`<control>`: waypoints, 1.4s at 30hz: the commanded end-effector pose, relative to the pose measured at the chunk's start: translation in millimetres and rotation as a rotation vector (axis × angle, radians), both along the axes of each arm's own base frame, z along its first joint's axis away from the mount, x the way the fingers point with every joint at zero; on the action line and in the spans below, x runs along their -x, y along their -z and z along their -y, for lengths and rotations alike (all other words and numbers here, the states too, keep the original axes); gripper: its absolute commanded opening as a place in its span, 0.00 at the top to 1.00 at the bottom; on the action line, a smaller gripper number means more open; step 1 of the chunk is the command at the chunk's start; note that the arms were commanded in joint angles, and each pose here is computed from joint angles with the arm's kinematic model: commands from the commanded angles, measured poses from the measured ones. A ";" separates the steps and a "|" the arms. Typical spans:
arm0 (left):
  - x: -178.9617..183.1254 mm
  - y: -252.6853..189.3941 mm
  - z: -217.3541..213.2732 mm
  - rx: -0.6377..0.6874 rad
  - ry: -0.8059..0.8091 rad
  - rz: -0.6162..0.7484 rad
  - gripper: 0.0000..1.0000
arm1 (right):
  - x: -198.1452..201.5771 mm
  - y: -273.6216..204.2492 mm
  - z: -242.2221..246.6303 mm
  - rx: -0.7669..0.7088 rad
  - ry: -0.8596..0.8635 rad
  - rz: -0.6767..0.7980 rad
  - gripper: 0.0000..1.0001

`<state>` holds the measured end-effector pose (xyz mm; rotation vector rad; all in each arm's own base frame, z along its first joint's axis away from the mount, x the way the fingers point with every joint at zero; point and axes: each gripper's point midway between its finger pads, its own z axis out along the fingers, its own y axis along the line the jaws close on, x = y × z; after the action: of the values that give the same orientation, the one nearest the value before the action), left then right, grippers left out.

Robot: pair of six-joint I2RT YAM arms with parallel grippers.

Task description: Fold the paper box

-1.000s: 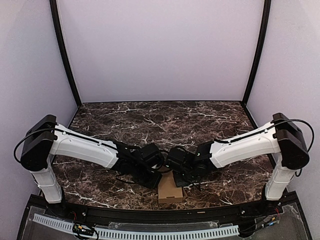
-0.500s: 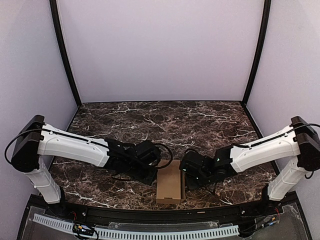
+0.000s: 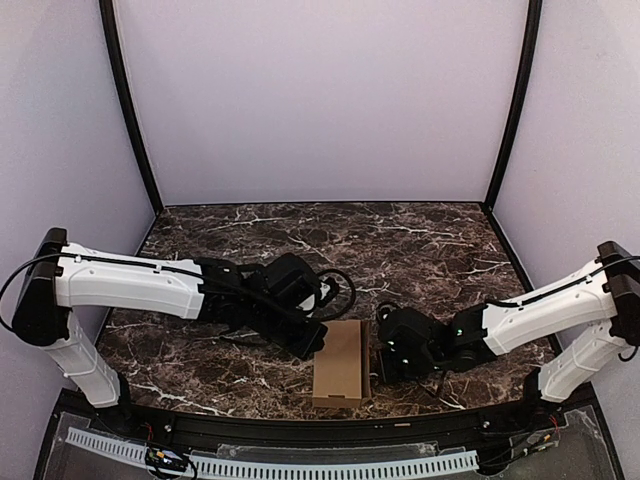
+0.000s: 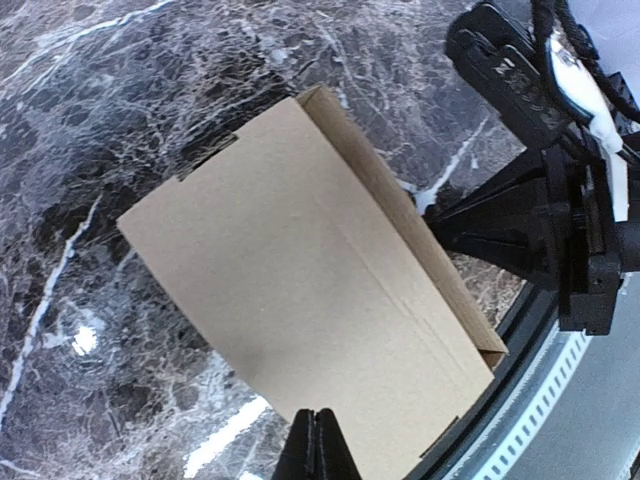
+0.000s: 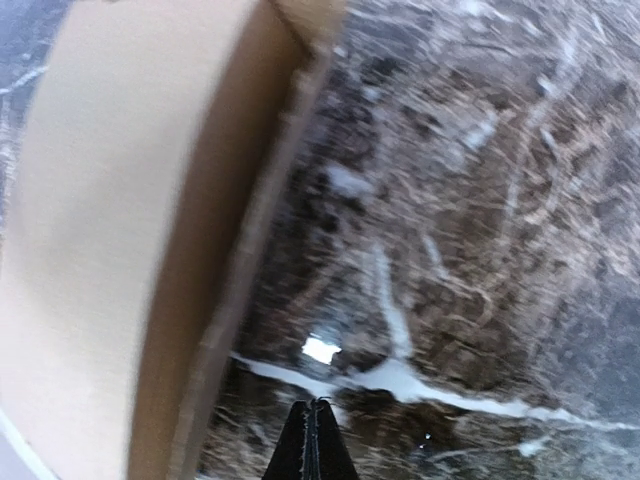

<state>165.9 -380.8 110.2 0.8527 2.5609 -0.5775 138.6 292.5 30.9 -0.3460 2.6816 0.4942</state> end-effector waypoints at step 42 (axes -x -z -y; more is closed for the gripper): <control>-11.6 14.9 -51.2 -0.053 -0.071 0.025 0.99 | -11.5 -36.4 -29.4 -0.167 -0.028 0.065 1.00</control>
<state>175.6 -326.9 93.7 0.7506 2.5800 -0.4948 148.5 353.1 92.3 -0.4082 2.4800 0.8588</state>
